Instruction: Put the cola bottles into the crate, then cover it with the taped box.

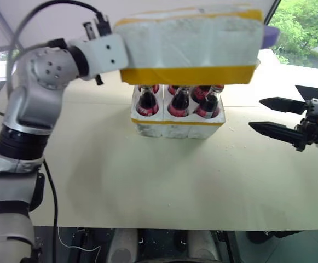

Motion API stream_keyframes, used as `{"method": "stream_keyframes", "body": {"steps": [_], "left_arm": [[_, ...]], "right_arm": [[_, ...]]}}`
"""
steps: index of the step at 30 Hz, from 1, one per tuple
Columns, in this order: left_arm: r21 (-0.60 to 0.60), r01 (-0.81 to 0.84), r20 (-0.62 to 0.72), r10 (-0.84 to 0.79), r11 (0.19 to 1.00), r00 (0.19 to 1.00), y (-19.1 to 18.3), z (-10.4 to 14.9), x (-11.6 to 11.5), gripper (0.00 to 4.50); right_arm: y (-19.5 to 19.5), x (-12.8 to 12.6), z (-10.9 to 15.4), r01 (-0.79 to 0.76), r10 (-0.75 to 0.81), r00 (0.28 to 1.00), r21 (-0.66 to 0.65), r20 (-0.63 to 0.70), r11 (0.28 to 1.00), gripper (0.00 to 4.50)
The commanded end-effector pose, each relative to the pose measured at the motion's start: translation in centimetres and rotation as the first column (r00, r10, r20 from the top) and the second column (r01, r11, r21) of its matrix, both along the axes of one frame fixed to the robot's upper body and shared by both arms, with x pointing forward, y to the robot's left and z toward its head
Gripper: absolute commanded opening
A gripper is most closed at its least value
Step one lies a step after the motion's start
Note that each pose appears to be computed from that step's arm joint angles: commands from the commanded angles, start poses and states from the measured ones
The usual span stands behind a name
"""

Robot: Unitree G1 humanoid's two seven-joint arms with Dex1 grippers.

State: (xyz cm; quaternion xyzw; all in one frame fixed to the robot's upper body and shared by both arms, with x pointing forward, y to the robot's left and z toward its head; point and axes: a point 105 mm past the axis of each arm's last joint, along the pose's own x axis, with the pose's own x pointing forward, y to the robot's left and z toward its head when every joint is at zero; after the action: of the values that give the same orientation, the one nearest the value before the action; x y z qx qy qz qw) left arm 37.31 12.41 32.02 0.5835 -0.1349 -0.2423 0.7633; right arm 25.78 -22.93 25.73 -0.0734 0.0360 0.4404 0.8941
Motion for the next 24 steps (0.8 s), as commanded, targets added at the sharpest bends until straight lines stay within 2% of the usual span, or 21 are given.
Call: {"method": "stream_keyframes", "body": {"steps": [1, 5, 13, 16, 18, 20, 21, 24], "left_arm": [[0.091, -0.002, 0.091, -0.007, 0.996, 0.996, -1.0, 1.4, -0.8, 1.11], [0.211, -0.043, 0.148, 0.012, 0.976, 0.989, -1.1, 0.7, -0.6, 1.11], [0.295, -0.083, 0.201, 0.023, 0.952, 0.979, -0.8, 0.1, -0.6, 1.11], [0.285, -0.079, 0.166, 0.032, 0.955, 0.986, -0.6, -0.8, -0.7, 2.12], [0.287, -0.085, 0.150, 0.043, 0.954, 0.988, -0.3, -1.3, -0.7, 3.04], [0.287, -0.091, 0.127, 0.057, 0.953, 0.990, 0.2, -1.8, -0.9, 4.15], [0.286, -0.094, 0.118, 0.062, 0.954, 0.991, 0.3, -1.9, -1.0, 4.45], [0.251, -0.098, 0.051, 0.088, 0.963, 0.995, 1.3, -2.5, -1.4, 4.45]], "right_arm": [[0.1, -0.6, 1.2, 0.010, -0.010, 0.997, 0.001, 0.076, 1.000, 4.50], [0.0, -0.8, 1.3, 0.024, -0.025, 0.996, 0.010, 0.083, 1.000, 4.50], [-0.1, -0.9, 1.7, 0.037, -0.040, 0.995, 0.031, 0.095, 0.999, 4.50], [-0.1, -0.8, 1.8, 0.037, -0.040, 0.995, 0.034, 0.096, 0.999, 4.50], [-0.1, -0.7, 1.7, 0.036, -0.039, 0.995, 0.031, 0.095, 0.999, 4.50], [-0.1, -0.7, 1.7, 0.034, -0.036, 0.995, 0.027, 0.093, 0.999, 4.50], [-0.1, -0.7, 1.6, 0.033, -0.035, 0.995, 0.025, 0.092, 0.999, 4.50], [-0.2, -0.7, 1.5, 0.034, -0.035, 0.996, 0.020, 0.087, 0.999, 4.50]]}}
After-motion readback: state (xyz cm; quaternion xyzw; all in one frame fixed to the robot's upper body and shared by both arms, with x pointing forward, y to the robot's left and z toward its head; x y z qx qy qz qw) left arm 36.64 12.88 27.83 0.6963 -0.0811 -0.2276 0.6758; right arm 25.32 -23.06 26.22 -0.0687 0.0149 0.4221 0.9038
